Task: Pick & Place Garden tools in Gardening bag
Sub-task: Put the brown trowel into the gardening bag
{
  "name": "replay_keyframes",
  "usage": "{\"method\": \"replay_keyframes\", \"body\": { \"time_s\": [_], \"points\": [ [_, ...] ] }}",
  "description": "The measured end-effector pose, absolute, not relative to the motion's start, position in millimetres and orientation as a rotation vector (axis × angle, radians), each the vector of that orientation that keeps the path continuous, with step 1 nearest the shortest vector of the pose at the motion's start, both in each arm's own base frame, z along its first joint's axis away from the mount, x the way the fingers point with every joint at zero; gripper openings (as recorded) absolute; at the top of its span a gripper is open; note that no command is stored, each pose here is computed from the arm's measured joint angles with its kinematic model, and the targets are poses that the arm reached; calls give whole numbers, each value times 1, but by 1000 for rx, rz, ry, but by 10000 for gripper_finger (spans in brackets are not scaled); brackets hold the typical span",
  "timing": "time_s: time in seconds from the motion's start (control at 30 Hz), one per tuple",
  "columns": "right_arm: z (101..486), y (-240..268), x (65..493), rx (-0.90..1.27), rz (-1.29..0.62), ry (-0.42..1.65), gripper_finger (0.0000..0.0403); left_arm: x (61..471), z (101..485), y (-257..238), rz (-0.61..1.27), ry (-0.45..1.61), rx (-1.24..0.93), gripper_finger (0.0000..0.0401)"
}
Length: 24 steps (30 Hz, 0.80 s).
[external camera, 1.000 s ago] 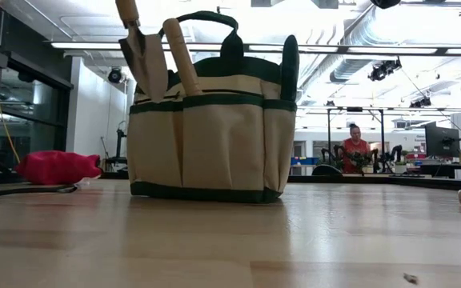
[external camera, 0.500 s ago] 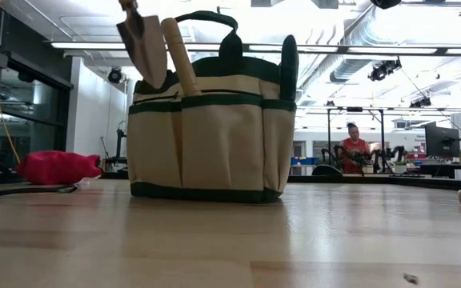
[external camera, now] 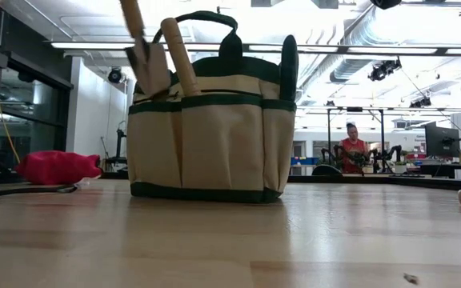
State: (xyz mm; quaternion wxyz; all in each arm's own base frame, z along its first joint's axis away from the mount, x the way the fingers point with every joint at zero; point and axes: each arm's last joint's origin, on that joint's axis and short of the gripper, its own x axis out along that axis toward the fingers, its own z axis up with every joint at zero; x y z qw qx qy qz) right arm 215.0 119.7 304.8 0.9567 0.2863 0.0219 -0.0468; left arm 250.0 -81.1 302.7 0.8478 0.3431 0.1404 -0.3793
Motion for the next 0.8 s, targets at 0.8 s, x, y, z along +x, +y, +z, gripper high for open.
{"method": "replay_keyframes", "body": {
  "time_s": [0.8],
  "points": [
    [302, 118, 216, 598, -110, 63, 227, 264, 284, -52, -912, 362, 619, 62]
  ]
}}
